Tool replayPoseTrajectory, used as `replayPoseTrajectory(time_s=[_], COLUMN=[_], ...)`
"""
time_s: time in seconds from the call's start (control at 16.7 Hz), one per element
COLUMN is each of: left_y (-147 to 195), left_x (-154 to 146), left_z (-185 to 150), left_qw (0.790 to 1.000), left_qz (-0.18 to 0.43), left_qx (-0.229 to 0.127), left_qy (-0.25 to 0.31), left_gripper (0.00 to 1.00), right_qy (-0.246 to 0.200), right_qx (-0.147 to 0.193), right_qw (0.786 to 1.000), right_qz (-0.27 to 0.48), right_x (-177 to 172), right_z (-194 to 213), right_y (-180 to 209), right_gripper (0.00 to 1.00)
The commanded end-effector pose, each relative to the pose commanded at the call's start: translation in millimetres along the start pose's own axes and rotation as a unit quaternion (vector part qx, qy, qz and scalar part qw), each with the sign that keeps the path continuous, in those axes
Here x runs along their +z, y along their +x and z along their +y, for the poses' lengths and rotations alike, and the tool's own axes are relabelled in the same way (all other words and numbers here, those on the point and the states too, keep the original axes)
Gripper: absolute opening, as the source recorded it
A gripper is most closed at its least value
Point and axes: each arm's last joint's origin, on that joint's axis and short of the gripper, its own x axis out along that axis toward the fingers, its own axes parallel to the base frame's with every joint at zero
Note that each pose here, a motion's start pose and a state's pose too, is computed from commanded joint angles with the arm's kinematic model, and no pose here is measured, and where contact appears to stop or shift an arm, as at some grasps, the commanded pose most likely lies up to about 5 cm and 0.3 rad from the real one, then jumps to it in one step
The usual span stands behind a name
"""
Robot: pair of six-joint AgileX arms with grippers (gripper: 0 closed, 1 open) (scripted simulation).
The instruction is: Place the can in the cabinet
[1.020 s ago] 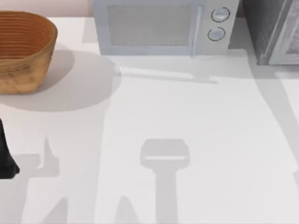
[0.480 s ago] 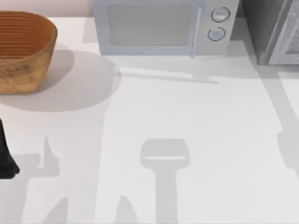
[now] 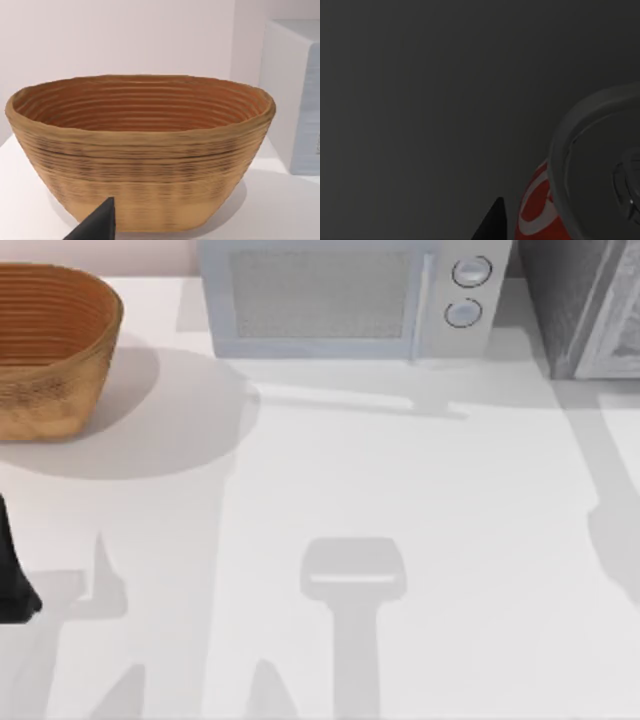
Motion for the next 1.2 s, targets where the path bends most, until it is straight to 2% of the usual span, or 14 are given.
replayPoseTrajectory(time_s=[0.06,0.84,1.2], left_y=[0.0,0.0,0.0], left_x=[0.0,0.0,0.0], left_z=[0.0,0.0,0.0], left_qw=[1.000,1.000,1.000], left_qz=[0.000,0.000,0.000], left_qx=[0.000,0.000,0.000], left_qy=[0.000,0.000,0.000], left_gripper=[1.00,1.00,1.00], right_qy=[0.000,0.000,0.000], right_qx=[0.000,0.000,0.000], right_qw=[1.000,1.000,1.000], right_qz=[0.000,0.000,0.000], right_x=[0.0,0.0,0.0], right_z=[0.0,0.0,0.0], right_y=[0.0,0.0,0.0], right_gripper=[0.00,0.98,1.00])
